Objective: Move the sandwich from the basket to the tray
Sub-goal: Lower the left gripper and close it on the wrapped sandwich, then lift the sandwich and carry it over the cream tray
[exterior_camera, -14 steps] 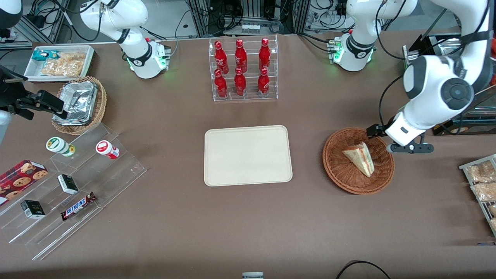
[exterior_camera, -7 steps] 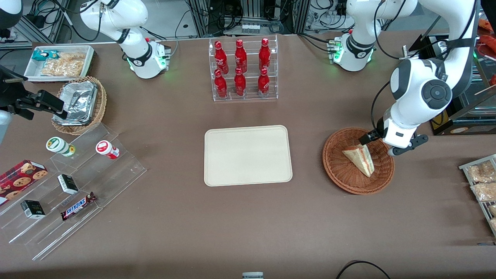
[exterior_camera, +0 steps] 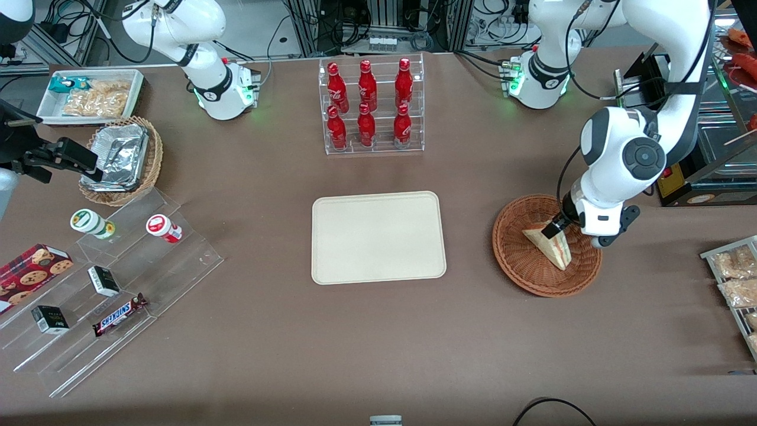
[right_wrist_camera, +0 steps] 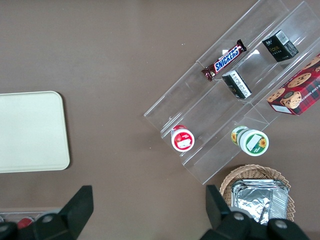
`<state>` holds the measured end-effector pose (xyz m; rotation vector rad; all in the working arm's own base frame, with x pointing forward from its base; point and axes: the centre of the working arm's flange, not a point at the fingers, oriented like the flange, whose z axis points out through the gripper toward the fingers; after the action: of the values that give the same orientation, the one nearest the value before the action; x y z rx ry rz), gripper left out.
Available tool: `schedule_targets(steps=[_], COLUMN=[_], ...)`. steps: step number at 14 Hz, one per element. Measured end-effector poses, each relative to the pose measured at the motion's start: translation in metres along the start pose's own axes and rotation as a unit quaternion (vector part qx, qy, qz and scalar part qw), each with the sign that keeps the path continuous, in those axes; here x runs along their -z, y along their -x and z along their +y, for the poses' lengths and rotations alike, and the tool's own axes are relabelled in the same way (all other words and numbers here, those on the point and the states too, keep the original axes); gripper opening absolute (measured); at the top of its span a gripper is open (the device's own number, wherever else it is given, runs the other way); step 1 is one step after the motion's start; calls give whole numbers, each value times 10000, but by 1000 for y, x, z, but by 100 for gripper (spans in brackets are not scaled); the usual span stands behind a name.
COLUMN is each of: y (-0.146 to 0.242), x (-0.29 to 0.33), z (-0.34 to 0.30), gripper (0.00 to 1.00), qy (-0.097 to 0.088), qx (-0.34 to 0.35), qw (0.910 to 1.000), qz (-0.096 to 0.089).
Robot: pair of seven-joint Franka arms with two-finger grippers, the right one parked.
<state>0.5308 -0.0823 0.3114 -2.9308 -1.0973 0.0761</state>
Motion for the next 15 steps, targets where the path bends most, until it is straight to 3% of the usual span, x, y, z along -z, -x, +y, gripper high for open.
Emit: schedule_targets(steps=[5,11,12,15], y=[-6,-9,-9,-9], x=[-28,-57,-57,-57], z=[4,4,4,4], gripper=[100,96,90,54], qy=[42,120,119,118], qx=[90,372,373,163], qw=[10000,9990,9990,9995], qz=[8,-230,-232,-233])
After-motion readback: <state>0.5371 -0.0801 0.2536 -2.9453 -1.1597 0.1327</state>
